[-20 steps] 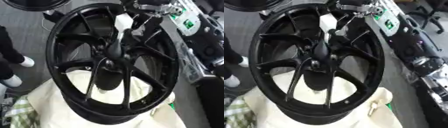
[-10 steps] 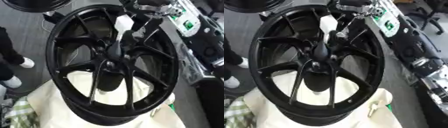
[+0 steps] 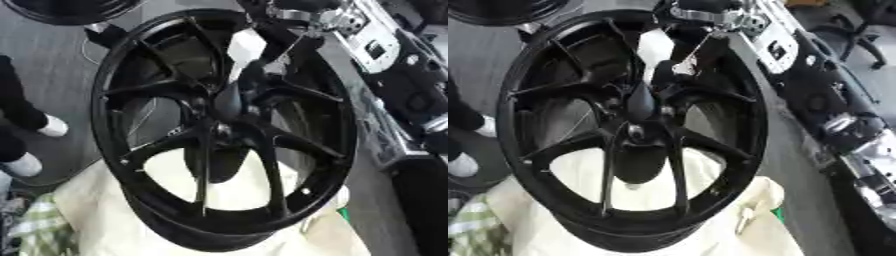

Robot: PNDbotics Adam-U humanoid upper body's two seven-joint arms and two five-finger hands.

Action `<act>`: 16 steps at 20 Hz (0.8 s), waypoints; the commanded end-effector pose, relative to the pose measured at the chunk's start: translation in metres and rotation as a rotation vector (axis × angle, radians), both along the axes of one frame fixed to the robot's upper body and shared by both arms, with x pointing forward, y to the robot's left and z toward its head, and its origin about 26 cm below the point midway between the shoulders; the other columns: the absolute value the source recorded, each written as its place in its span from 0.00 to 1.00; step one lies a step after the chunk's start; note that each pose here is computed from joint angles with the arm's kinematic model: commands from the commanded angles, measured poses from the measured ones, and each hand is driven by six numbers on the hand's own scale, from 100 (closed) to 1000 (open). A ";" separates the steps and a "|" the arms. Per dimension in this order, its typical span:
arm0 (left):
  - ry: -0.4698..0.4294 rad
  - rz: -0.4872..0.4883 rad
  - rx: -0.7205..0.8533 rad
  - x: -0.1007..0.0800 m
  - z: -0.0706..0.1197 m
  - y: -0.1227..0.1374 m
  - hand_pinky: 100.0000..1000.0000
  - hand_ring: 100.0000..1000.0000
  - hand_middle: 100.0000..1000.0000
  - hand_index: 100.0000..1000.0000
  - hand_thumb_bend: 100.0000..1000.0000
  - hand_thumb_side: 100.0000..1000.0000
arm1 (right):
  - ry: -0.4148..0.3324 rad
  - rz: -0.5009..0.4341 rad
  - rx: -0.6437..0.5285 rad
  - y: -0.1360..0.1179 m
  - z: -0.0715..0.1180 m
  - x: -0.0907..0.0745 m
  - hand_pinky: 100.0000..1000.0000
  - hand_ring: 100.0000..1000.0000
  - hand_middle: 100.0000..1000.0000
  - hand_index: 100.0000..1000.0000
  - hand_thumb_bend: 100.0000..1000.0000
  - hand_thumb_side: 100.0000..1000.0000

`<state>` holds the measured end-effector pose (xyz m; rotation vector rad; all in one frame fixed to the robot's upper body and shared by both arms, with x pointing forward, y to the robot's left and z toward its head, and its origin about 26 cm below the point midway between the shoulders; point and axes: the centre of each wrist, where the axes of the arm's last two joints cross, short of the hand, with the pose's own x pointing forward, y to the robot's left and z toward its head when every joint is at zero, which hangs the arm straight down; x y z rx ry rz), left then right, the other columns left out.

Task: Pull the pin out of the wheel hub.

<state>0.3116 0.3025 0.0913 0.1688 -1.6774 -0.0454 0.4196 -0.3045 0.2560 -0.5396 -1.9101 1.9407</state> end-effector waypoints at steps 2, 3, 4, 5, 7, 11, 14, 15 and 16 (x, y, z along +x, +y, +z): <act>-0.020 -0.007 0.017 0.001 0.007 0.000 0.71 0.58 0.57 0.72 0.00 0.95 | -0.020 0.134 -0.243 -0.012 0.017 -0.002 0.69 0.64 0.42 0.57 0.00 0.18; -0.019 -0.008 0.018 0.001 0.007 0.000 0.71 0.58 0.57 0.72 0.00 0.96 | -0.020 0.135 -0.241 -0.013 0.018 -0.003 0.69 0.64 0.42 0.56 0.00 0.18; -0.018 -0.009 0.018 0.001 0.007 0.000 0.71 0.58 0.57 0.72 0.00 0.96 | -0.020 0.136 -0.240 -0.013 0.020 -0.003 0.69 0.64 0.41 0.56 0.00 0.18; -0.017 -0.009 0.018 0.001 0.007 0.000 0.71 0.58 0.57 0.72 0.00 0.96 | -0.020 0.137 -0.240 -0.014 0.021 -0.003 0.69 0.63 0.41 0.56 0.00 0.18; -0.016 -0.009 0.019 0.001 0.007 0.000 0.71 0.58 0.57 0.72 0.00 0.96 | -0.018 0.138 -0.242 -0.016 0.023 -0.004 0.68 0.63 0.41 0.55 0.00 0.18; -0.016 -0.008 0.020 0.001 0.007 0.000 0.71 0.57 0.57 0.72 0.00 0.96 | -0.010 0.136 -0.242 -0.020 0.027 -0.004 0.68 0.62 0.39 0.53 0.00 0.18; -0.017 -0.007 0.021 0.001 0.007 0.000 0.71 0.57 0.57 0.72 0.00 0.96 | -0.004 0.132 -0.244 -0.023 0.029 -0.004 0.68 0.62 0.38 0.52 0.00 0.19; -0.017 -0.008 0.021 0.001 0.007 0.000 0.71 0.57 0.57 0.72 0.00 0.96 | -0.003 0.132 -0.242 -0.024 0.030 -0.005 0.68 0.62 0.38 0.52 0.00 0.19; -0.016 -0.008 0.021 0.001 0.007 0.000 0.71 0.57 0.57 0.72 0.00 0.96 | -0.004 0.132 -0.240 -0.025 0.032 -0.005 0.68 0.62 0.37 0.51 0.00 0.19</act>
